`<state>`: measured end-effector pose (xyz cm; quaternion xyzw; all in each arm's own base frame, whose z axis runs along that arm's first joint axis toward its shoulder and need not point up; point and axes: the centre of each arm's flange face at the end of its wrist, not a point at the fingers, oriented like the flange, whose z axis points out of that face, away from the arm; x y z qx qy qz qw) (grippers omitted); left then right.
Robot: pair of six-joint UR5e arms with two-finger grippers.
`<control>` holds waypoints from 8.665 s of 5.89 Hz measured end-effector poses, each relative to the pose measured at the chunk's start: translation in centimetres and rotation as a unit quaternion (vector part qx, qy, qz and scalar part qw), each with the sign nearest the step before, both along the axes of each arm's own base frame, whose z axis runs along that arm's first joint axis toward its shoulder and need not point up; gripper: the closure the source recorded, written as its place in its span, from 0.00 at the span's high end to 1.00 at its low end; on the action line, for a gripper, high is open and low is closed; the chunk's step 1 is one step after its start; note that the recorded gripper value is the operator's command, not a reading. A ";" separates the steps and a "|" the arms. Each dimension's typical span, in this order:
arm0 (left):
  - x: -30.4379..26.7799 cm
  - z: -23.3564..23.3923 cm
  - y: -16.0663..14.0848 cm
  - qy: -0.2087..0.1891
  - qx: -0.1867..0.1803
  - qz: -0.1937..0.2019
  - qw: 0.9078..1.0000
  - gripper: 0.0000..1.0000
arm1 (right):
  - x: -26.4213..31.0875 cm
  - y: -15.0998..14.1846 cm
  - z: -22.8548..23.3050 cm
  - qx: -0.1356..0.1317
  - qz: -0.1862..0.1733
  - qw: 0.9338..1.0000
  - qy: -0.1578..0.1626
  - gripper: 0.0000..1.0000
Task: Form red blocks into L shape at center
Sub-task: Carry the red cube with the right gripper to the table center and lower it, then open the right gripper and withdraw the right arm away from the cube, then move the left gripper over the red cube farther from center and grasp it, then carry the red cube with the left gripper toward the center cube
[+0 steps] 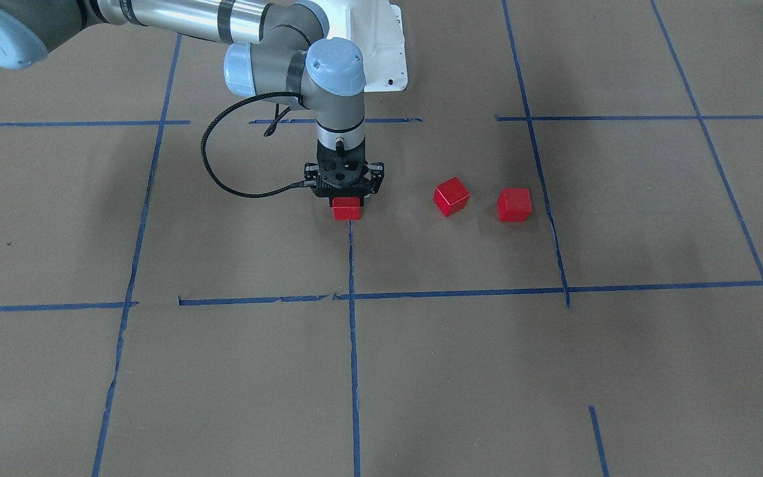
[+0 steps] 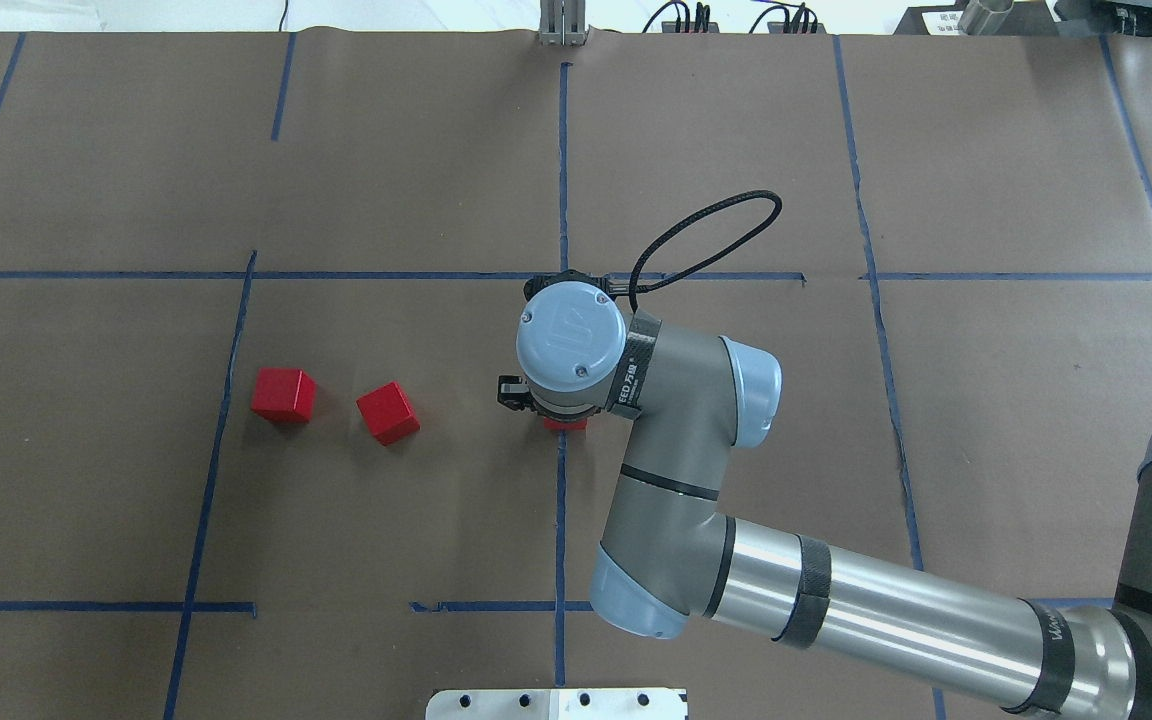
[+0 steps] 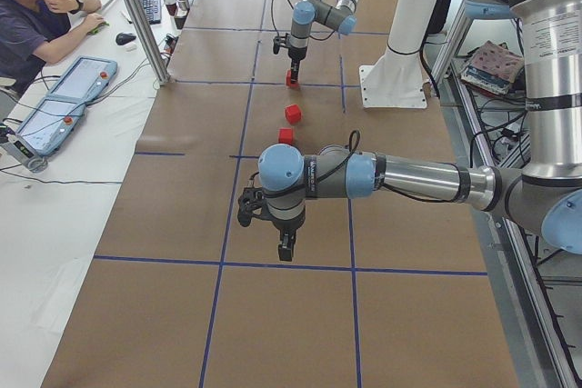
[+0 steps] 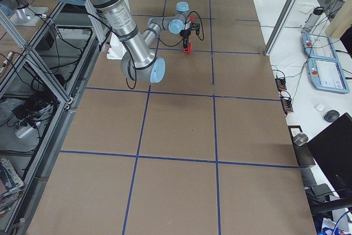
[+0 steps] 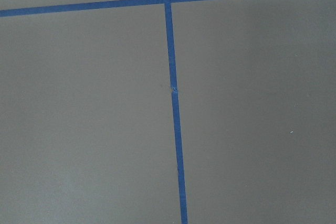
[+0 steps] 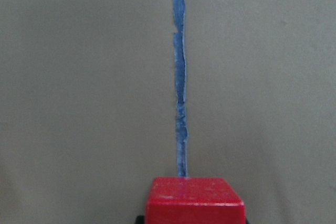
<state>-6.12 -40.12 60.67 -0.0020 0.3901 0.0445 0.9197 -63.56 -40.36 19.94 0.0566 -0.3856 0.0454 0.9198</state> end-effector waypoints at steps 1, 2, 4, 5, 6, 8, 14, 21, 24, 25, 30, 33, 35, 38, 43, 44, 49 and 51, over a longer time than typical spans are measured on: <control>0.0 0.0 0.0 0.000 0.000 0.000 1.000 1.00 | -0.2 0.2 0.1 0.000 0.000 1.000 0.000 0.35; 0.0 0.1 0.0 0.000 -0.001 0.000 1.000 1.00 | -0.2 0.2 0.2 0.001 -0.001 1.000 0.001 0.55; 0.0 0.1 0.0 0.000 -0.001 0.000 1.000 1.00 | -0.3 0.3 0.2 0.004 -0.005 1.000 0.001 1.00; 0.0 0.1 -0.1 0.000 -0.001 0.000 1.000 1.00 | -0.4 0.4 0.5 0.003 -0.007 1.000 0.004 1.00; 0.0 0.1 -0.1 0.000 -0.001 0.000 1.000 1.00 | -0.4 0.4 0.3 0.004 -0.007 1.000 0.003 1.00; 0.0 0.0 -0.1 0.000 0.001 0.000 1.000 1.00 | 0.7 -0.6 -1.0 0.005 -0.005 1.000 -0.005 1.00; 2.6 -6.4 -6.2 0.001 0.093 0.026 0.995 1.00 | 23.6 -17.9 3.7 0.022 -0.105 0.994 0.028 1.00; 18.1 -22.1 -8.4 0.050 0.074 -0.005 0.996 1.00 | 65.7 -9.4 36.2 0.104 -0.215 0.970 0.053 1.00; 32.4 -30.4 -6.6 0.039 -0.051 -0.112 0.992 1.00 | 68.8 -2.3 38.0 0.084 -0.193 0.976 0.050 1.00; 38.8 -32.0 -4.7 0.023 -0.092 -0.150 0.984 1.00 | 68.8 -2.0 38.1 0.082 -0.192 0.977 0.051 1.00; 53.8 -32.9 -3.4 -0.030 -0.210 -0.261 0.942 1.00 | 68.9 -1.5 38.8 0.075 -0.193 0.977 0.050 1.00; 56.0 -31.6 -2.4 -0.047 -0.214 -0.250 0.943 1.00 | 68.9 -1.4 39.1 0.072 -0.193 0.977 0.050 1.00; 57.0 -30.5 -2.4 -0.056 -0.215 -0.247 0.943 1.00 | 68.9 -1.2 39.3 0.071 -0.194 0.977 0.049 1.00; 58.3 -29.8 -1.7 -0.061 -0.209 -0.242 0.946 0.66 | 68.9 -1.1 39.3 0.070 -0.194 0.977 0.049 1.00; 57.1 -32.8 -3.7 -0.036 -0.149 -0.219 0.964 0.05 | 68.9 -1.0 39.4 0.069 -0.194 0.977 0.049 1.00; 56.8 -34.8 -4.6 -0.024 -0.098 -0.188 0.977 0.04 | 68.9 -1.1 39.4 0.069 -0.194 0.977 0.049 1.00; 65.4 -43.8 -11.0 -0.001 0.017 -0.108 0.994 0.02 | 68.9 -0.9 39.8 0.066 -0.194 0.977 0.050 1.00; 68.5 -45.2 -11.9 -0.007 0.002 -0.111 0.994 0.05 | 68.9 -0.9 39.9 0.064 -0.194 0.978 0.050 1.00</control>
